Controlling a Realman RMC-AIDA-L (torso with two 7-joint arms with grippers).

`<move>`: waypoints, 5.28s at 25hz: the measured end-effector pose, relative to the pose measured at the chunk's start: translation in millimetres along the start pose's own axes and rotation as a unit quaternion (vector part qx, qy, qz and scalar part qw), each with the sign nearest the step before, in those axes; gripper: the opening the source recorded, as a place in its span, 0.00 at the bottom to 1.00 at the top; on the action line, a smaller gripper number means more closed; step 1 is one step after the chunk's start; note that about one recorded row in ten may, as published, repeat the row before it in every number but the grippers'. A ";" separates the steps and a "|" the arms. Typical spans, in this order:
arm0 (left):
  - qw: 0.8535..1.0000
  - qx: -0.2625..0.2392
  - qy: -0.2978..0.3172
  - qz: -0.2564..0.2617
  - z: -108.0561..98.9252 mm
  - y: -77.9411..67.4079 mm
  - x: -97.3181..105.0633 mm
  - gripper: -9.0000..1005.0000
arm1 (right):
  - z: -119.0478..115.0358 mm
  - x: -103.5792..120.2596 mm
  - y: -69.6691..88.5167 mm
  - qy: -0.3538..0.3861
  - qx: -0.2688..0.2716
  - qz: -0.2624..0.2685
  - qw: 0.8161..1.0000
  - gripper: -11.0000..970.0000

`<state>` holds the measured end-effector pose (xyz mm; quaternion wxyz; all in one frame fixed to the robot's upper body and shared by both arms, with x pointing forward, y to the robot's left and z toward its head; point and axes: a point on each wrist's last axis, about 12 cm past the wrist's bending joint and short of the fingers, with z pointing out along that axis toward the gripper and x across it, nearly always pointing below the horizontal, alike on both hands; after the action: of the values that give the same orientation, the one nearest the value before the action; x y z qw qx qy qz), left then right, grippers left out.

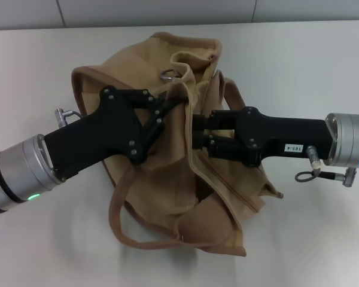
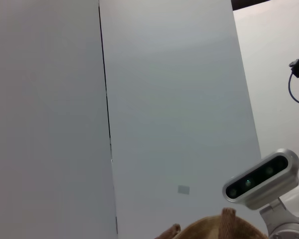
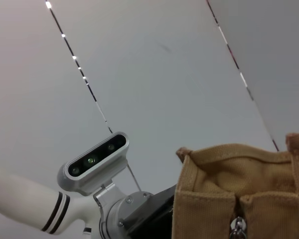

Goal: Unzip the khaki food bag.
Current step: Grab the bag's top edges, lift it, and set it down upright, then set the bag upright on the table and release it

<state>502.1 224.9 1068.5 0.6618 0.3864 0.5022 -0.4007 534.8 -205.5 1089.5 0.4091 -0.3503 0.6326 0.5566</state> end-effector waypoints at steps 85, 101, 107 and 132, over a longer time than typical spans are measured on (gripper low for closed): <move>0.975 -0.211 -0.063 0.039 -43.9 22.4 -12.3 0.08 | -70.6 34.9 14.3 0.063 0.053 0.040 0.996 0.01; 0.974 -0.215 -0.059 0.037 -45.8 22.5 -11.4 0.09 | -93.6 40.8 29.7 -0.035 0.118 -0.079 0.989 0.22; 0.975 -0.213 -0.061 0.036 -43.4 23.2 -11.6 0.09 | -78.3 59.2 26.9 -0.038 0.139 -0.130 0.981 0.46; 0.971 -0.225 -0.066 0.039 -44.1 26.1 -13.0 0.09 | -41.9 69.6 8.4 -0.070 0.217 -0.224 0.948 0.28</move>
<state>508.2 276.9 1075.3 0.7787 0.2195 0.5190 -0.2759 492.8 -245.1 1031.7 0.6327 -0.3454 0.6131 0.3232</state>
